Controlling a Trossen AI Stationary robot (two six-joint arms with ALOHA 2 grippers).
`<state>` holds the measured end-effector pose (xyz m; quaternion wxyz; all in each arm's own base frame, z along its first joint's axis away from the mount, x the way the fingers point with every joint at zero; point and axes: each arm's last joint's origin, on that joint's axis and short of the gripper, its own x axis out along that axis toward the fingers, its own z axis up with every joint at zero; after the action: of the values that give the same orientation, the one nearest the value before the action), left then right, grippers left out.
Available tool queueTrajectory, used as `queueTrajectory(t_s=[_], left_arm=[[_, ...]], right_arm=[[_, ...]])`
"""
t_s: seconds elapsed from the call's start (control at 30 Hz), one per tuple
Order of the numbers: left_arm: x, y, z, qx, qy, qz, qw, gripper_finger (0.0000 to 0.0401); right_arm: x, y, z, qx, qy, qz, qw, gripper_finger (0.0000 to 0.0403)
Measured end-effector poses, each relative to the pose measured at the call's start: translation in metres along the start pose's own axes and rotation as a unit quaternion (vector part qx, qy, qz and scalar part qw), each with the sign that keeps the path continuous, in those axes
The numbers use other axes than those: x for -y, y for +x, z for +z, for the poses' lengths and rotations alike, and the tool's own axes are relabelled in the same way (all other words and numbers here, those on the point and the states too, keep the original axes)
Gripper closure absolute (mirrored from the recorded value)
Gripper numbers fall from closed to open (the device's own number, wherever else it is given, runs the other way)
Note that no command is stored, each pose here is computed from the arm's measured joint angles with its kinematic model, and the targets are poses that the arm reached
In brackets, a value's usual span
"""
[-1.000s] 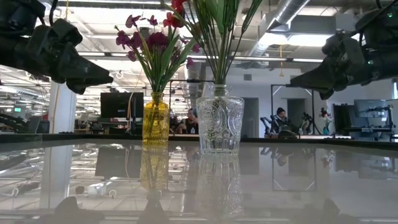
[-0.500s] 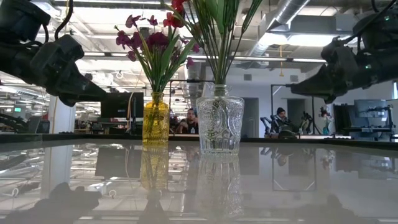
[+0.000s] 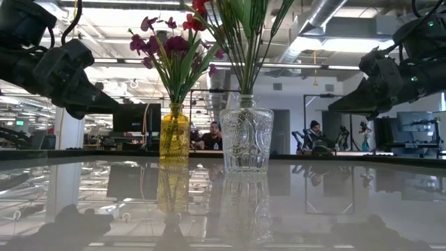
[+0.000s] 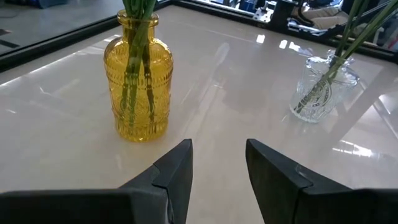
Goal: Sort flowers into vase by color
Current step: Return to Home Position
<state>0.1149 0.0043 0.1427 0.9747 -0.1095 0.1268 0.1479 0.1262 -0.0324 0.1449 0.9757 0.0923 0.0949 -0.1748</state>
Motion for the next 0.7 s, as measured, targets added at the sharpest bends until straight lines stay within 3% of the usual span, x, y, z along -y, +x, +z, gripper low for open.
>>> queueTrajectory(t_s=[0.7], left_arm=[[0.0,-0.0001,0.0002,0.0,0.0,0.0,1.0,0.0264]], right_arm=[[0.0003,0.0,-0.0014,-0.006,-0.001,-0.001,1.0,0.0346]])
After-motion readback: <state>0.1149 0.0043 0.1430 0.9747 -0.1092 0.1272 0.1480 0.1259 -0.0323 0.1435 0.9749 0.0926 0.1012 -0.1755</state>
